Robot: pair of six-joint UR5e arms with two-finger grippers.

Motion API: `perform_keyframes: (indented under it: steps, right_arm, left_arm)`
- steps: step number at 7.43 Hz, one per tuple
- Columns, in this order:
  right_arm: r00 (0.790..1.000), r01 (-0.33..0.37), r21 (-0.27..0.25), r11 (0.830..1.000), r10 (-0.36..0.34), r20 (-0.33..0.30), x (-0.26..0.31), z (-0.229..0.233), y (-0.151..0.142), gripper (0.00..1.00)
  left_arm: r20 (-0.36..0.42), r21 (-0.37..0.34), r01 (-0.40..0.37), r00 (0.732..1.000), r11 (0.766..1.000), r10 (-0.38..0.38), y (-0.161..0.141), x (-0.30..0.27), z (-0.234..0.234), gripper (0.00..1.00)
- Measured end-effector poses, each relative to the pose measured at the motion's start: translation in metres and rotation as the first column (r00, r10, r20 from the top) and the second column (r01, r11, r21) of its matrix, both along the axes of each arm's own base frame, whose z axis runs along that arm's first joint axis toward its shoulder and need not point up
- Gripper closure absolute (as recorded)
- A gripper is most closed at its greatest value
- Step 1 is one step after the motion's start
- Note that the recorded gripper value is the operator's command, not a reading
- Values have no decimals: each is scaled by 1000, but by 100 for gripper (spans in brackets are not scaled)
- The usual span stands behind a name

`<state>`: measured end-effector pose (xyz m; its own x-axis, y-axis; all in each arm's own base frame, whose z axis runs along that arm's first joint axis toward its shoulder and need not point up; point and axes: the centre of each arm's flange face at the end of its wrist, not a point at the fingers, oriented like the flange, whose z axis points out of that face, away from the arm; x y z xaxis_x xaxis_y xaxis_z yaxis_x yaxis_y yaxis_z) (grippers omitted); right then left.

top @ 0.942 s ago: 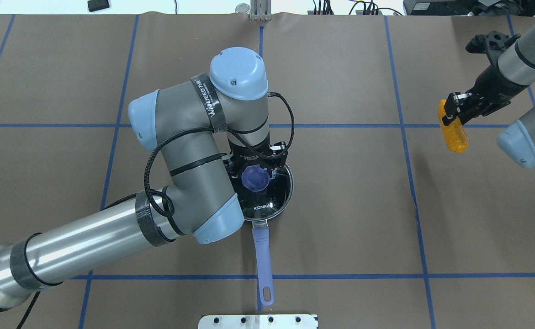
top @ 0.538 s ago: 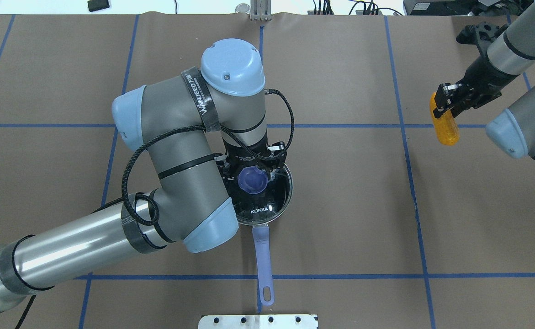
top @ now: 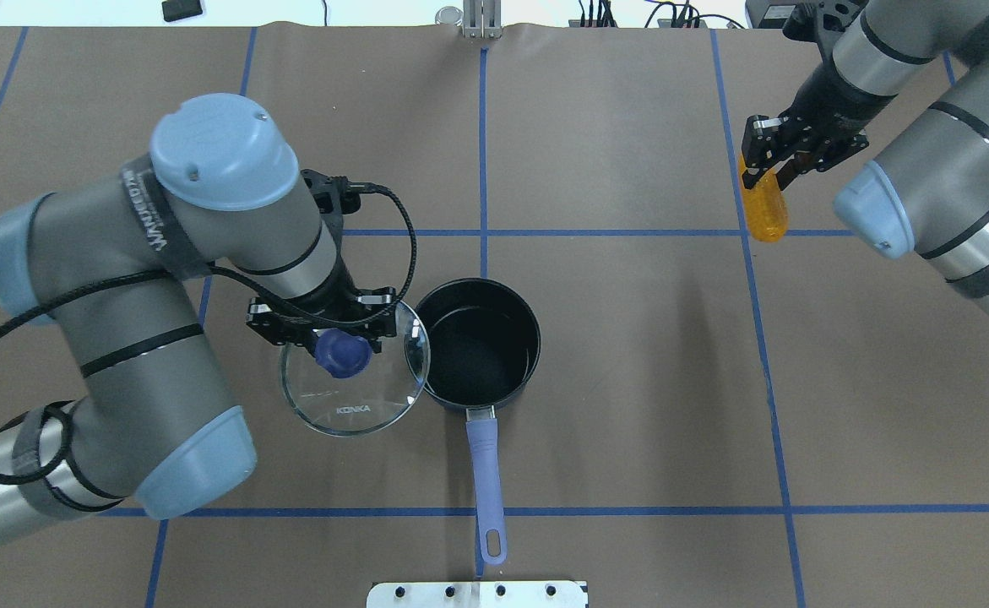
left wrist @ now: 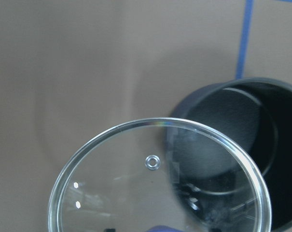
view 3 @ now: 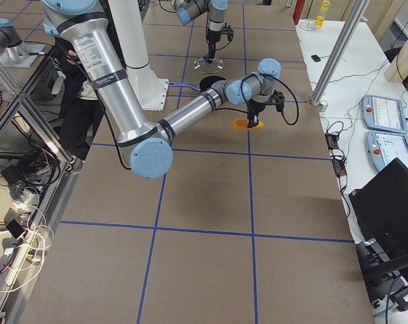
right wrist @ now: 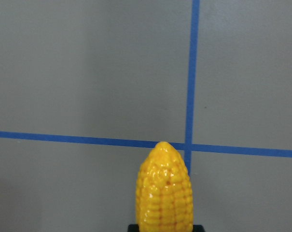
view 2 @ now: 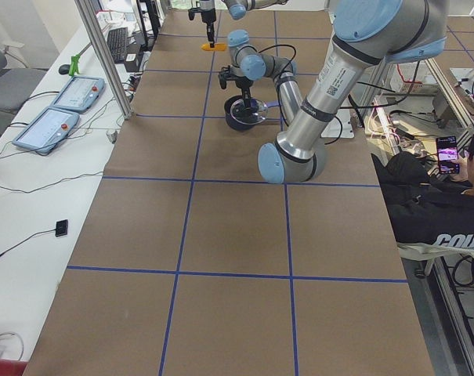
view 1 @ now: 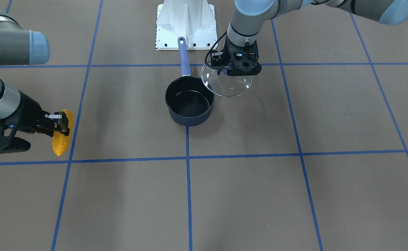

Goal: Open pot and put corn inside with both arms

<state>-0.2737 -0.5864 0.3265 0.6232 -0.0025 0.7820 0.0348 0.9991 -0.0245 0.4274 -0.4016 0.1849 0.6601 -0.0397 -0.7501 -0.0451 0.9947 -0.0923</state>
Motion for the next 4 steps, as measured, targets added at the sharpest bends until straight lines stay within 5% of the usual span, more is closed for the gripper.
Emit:
perform_keyframes:
  steps: [4]
  right_arm:
    - [997,-77,-40,996,78,14,-81,-91,21,93]
  left_arm:
    - [67,108,-56,997,993,49,-11,-91,89,45]
